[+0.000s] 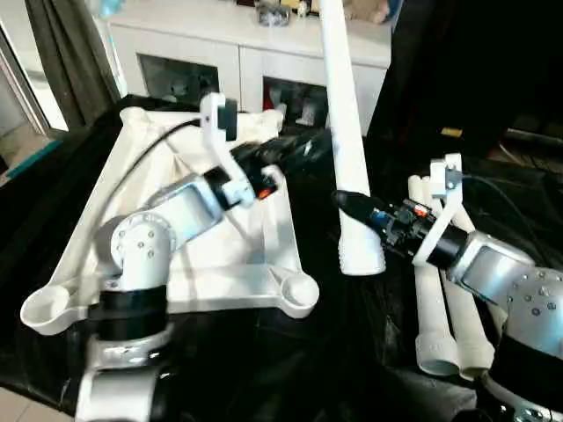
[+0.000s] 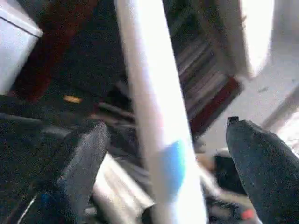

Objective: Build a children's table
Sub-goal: Pick table leg

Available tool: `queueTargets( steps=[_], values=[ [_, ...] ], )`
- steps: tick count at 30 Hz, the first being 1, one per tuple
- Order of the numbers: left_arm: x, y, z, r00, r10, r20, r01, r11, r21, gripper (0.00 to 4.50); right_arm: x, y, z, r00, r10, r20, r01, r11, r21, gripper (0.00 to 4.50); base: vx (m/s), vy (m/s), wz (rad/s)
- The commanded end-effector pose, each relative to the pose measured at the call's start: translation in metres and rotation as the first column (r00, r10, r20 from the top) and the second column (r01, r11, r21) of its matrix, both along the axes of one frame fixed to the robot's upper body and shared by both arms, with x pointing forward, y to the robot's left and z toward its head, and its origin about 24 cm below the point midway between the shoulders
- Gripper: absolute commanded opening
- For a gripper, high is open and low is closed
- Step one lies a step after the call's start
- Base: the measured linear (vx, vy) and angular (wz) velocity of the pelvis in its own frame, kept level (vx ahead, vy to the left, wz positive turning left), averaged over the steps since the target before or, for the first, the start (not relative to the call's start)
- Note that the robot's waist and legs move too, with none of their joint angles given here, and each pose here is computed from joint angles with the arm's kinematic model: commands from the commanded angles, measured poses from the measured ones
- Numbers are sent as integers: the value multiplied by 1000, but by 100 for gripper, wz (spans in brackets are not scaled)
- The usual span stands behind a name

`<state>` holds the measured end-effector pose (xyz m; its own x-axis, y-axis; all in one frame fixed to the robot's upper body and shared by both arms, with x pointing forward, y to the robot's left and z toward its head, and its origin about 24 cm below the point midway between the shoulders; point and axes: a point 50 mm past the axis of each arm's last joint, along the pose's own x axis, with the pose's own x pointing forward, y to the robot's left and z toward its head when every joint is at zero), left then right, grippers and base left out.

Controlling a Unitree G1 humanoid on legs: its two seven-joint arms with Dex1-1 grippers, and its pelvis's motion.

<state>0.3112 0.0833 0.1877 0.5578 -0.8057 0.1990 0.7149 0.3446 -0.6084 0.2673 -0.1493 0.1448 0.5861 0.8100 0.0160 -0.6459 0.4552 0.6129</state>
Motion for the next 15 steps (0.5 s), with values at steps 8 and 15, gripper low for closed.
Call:
queueTargets(
  steps=[8, 15],
  values=[
    [-12, -14, 8, 993, -114, -19, 112, 991, -78, 450, -8, 5, 4, 996, 68, 65, -67, 998, -21, 187, 0, 0, 0],
    [-5, -15, -7, 993, -44, -111, 46, 999, 17, 378, -15, 10, 5, 988, 128, 88, -126, 992, -29, 187, 0, 0, 0]
  ],
)
